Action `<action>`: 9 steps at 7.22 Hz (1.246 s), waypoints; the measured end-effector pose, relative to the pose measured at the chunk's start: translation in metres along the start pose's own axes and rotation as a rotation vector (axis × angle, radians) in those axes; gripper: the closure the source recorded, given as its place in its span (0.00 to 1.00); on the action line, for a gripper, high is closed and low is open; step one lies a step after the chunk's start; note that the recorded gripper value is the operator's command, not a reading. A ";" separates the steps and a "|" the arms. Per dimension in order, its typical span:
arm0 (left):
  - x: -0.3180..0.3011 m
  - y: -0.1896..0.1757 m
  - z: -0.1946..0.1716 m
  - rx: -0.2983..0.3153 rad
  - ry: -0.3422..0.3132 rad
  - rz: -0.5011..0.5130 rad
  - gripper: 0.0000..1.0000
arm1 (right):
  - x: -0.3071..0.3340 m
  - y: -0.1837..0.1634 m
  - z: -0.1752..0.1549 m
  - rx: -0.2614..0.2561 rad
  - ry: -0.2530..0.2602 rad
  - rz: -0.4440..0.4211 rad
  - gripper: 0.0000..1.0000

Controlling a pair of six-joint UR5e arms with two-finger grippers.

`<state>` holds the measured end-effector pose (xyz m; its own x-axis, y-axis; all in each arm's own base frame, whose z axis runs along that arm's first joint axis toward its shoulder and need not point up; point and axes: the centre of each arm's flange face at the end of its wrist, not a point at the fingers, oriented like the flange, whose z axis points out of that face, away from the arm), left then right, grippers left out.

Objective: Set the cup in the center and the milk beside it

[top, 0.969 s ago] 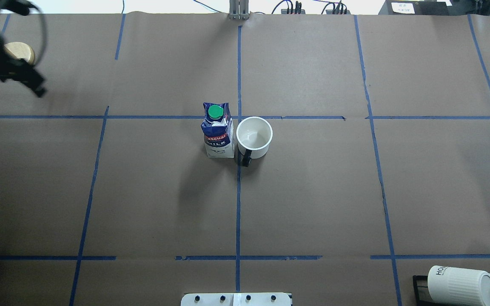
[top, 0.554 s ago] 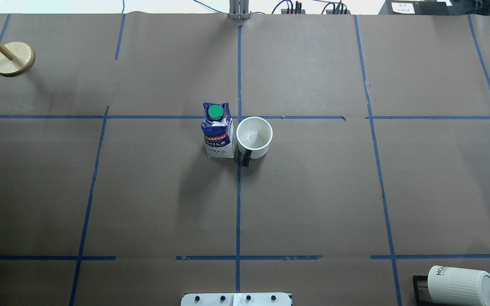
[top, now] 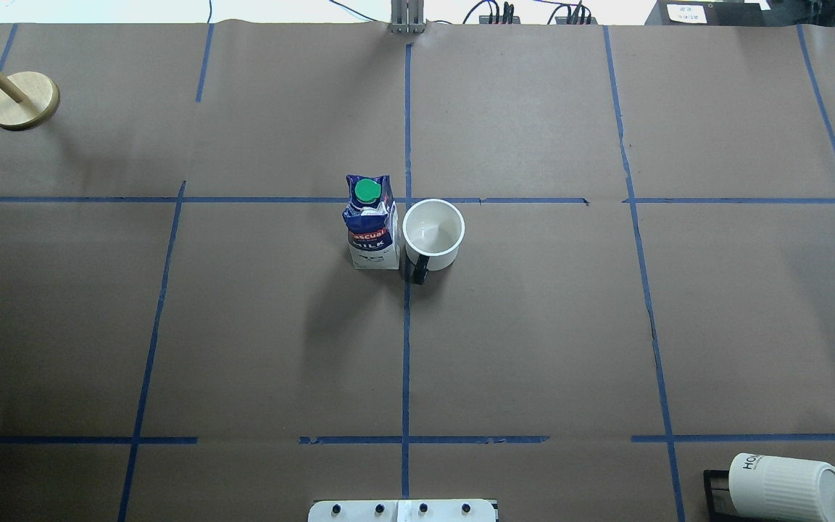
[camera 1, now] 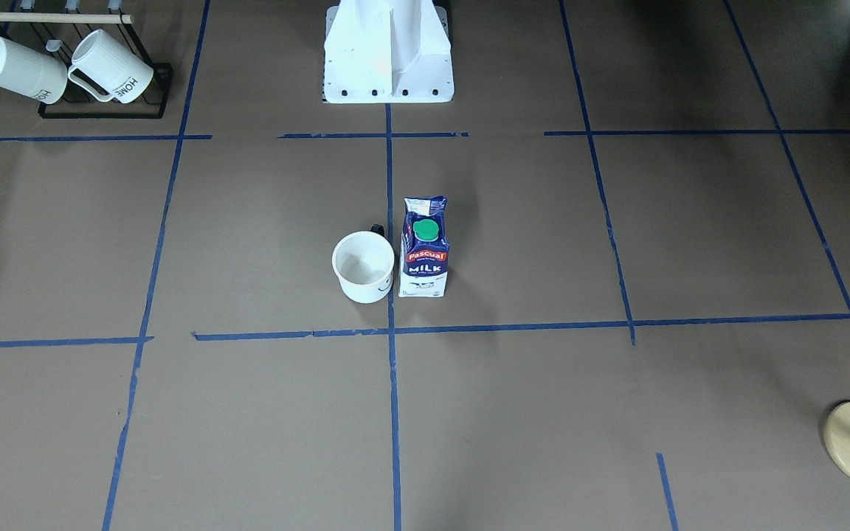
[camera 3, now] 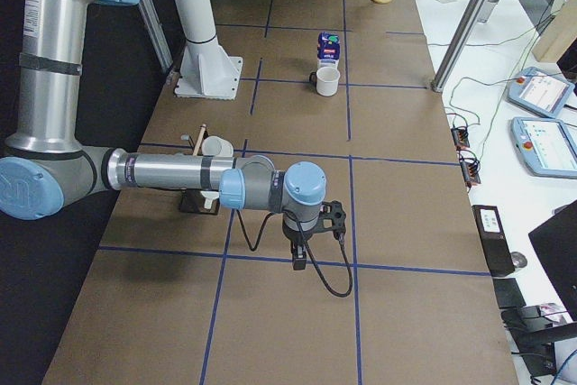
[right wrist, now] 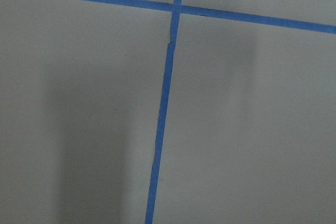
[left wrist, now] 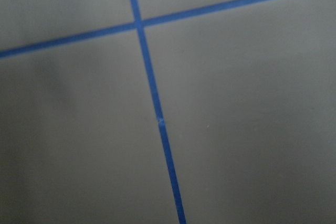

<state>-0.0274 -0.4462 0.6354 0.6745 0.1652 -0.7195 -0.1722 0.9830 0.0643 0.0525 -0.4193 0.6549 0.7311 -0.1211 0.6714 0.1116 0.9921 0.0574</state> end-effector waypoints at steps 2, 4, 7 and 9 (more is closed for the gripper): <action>-0.003 0.003 -0.005 0.019 0.005 -0.002 0.00 | -0.001 0.000 -0.001 0.002 0.000 0.004 0.00; -0.007 0.004 -0.001 0.011 0.001 -0.016 0.00 | -0.001 -0.001 -0.001 0.003 0.000 0.005 0.00; -0.015 0.007 0.005 -0.010 -0.018 -0.034 0.00 | -0.001 -0.001 -0.002 0.004 0.000 0.007 0.00; -0.019 0.008 0.007 -0.020 -0.038 -0.039 0.00 | -0.002 -0.001 -0.002 0.004 -0.001 0.007 0.00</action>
<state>-0.0363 -0.4407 0.6547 0.7075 0.1298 -0.6947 -0.1590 0.9870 0.0225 0.0523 -0.4205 0.6526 0.7312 -0.1145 0.6725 0.1042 0.9930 0.0558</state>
